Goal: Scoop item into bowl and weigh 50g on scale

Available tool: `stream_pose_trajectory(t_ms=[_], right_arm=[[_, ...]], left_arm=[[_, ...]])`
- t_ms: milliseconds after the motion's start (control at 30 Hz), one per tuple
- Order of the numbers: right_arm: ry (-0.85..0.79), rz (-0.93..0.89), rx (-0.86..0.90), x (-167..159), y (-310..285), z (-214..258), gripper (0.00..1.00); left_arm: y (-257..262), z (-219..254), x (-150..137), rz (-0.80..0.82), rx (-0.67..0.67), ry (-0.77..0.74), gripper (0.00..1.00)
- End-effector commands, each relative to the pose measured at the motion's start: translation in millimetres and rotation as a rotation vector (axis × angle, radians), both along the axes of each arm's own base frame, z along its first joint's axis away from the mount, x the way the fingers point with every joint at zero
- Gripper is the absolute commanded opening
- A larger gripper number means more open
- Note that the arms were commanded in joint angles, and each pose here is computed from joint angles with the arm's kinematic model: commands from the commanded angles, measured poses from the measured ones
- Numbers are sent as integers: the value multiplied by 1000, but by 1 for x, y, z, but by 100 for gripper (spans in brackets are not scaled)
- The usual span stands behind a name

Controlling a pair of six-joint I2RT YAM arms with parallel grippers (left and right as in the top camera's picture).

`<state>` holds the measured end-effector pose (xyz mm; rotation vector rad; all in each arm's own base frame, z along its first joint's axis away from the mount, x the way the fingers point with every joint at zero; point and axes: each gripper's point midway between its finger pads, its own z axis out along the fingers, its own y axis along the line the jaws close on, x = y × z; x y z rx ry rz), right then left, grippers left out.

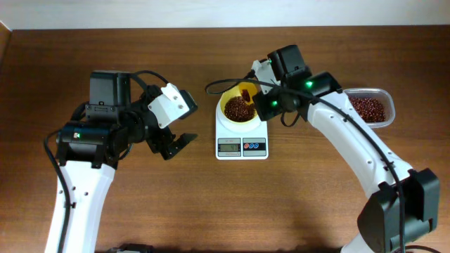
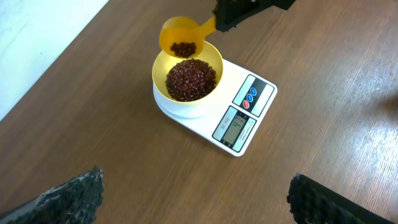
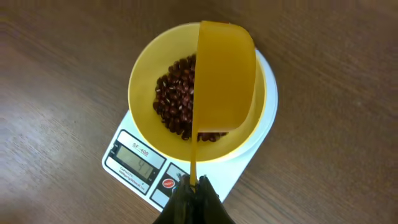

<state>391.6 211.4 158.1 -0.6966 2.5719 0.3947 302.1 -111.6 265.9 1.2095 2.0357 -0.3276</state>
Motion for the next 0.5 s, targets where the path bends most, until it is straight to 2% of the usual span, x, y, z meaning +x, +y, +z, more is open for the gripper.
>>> stream_pose_trajectory(t_ms=[0,67,133,200,267,333,467], right_arm=[[-16,31,20,0,10,8,4],[-37,34,26,2,12,16,4],[-18,9,-32,1,2,2,4],[-35,35,24,2,13,16,4],[-12,5,-48,2,0,-4,4],[-18,36,18,0,12,9,4],[-43,17,-15,5,8,9,4]], left_arm=[[-1,8,0,5,-6,-17,99],[-1,8,0,5,-6,-17,99],[-1,8,0,5,-6,-17,99],[-1,8,0,5,-6,-17,99],[-1,8,0,5,-6,-17,99],[-1,7,0,5,-6,-16,99],[-1,8,0,5,-6,-17,99]])
